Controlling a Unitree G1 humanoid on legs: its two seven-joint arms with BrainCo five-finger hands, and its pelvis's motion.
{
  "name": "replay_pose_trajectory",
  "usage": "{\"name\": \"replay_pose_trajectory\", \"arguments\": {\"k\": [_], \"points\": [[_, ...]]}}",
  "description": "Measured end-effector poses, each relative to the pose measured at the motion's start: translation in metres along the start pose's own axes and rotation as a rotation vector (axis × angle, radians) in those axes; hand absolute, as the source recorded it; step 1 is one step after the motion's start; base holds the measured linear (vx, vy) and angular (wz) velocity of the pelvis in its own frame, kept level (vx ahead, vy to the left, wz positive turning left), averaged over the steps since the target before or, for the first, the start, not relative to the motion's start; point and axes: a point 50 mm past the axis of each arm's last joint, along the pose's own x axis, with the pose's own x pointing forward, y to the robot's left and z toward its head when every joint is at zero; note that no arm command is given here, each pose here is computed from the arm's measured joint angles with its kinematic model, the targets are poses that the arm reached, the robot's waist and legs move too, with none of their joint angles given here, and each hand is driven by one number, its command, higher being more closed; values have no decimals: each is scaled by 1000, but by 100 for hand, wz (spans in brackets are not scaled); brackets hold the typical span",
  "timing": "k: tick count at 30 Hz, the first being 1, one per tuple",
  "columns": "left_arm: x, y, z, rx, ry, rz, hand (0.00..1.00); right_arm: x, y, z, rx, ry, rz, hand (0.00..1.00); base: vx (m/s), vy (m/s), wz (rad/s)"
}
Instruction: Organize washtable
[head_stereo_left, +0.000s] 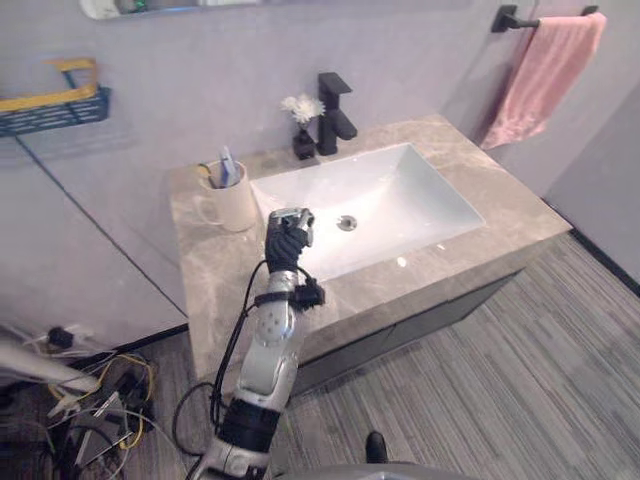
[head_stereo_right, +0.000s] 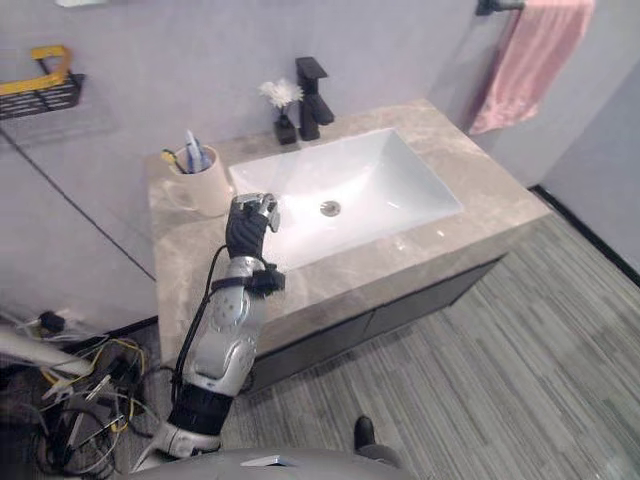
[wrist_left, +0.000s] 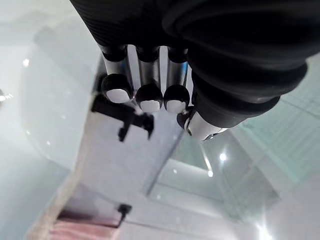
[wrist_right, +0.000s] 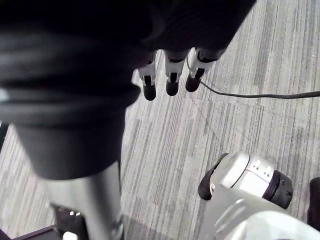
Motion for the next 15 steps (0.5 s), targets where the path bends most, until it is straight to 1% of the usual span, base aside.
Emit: {"name": "replay_pose_trajectory", "arguments": {"k": [1,3,7,9,11,12,13,14,15], "points": [[-9,0,7,-16,-26,-35,100,-1,-3,-5,3,21,-14,0,4,6,35],[-17,5,18,-32,-65,-52,100,-1,-7,-8,13,36,-28,0,8,-1,37],[-32,26,41,22,-154,-37,100,0,-11,-11,8,59,-33,0,-7,-33,47],[-39,38,44,55,-163,12,100,1,-12,-13,7,74,-38,0,-13,-35,57],[-52,62,43,137,-133,124,100,1,-12,-13,2,81,-35,0,-21,-21,58],[-56,69,43,169,-126,161,100,1,-12,-15,1,89,-37,0,-18,-25,52],[-63,83,42,238,-107,236,100,2,-11,-16,-4,100,-37,0,-16,-24,42],[-68,90,41,272,-94,280,100,2,-11,-16,-5,101,-38,0,-30,-42,50],[-78,106,35,340,-46,360,100,2,-9,-15,-6,98,-34,0,-30,-36,39]]}}
